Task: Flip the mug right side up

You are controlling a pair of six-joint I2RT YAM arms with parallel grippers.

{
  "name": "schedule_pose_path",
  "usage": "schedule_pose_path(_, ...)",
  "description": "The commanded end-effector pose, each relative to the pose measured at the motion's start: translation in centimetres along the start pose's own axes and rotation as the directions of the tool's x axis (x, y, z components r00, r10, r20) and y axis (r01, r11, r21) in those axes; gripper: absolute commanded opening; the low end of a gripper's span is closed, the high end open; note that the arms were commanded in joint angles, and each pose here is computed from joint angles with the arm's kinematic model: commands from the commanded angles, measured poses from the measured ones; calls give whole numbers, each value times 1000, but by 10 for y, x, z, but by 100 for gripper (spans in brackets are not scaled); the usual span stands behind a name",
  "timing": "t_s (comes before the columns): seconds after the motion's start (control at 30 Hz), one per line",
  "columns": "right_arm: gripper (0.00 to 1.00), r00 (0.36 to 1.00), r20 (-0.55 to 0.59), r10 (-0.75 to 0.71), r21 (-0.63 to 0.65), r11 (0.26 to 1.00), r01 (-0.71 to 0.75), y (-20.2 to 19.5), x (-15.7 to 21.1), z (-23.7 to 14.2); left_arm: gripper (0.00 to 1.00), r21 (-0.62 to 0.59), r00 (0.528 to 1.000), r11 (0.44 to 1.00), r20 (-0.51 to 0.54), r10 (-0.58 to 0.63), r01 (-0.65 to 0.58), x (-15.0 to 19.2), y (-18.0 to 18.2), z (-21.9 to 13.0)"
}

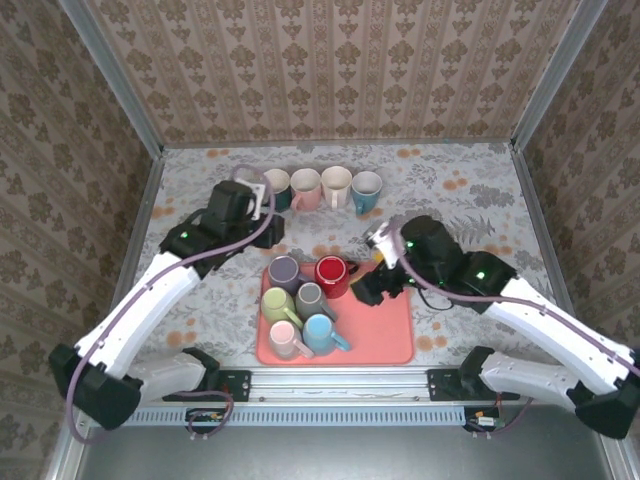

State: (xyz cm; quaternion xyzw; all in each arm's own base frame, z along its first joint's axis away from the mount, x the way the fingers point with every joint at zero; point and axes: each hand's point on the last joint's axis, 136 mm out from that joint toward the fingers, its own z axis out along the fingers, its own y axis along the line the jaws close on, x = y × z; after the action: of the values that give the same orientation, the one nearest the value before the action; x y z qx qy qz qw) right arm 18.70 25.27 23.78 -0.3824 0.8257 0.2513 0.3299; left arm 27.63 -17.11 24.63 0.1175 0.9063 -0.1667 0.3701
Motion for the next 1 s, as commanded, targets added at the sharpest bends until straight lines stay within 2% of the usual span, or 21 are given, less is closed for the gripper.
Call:
schedule_pose_path(0.0,89,967,-109,-230,-63,972,224,26,15,16,49,13,1000,1000,-20,23,-23,18,10,-13)
schedule_pose_path(0.1,89,937,-193,-291,-108,956,274,40,23,33,50,-17,999,999,-3,50,-50,26,21,-19)
schedule_pose_path(0.23,91,910,-240,-339,-156,938,309,55,30,49,50,-37,999,998,18,43,-42,34,29,-17)
schedule_pose_path(0.53,91,884,-321,-340,-160,939,304,65,40,77,50,-42,996,999,89,0,4,20,32,-20)
schedule_pose_path(0.73,94,831,-420,-366,-120,930,349,63,50,89,50,-61,996,998,93,12,-6,32,40,-19)
schedule_pose_path(0.97,95,812,-452,-370,-132,927,350,66,50,96,50,-76,993,997,115,17,-8,31,43,-25)
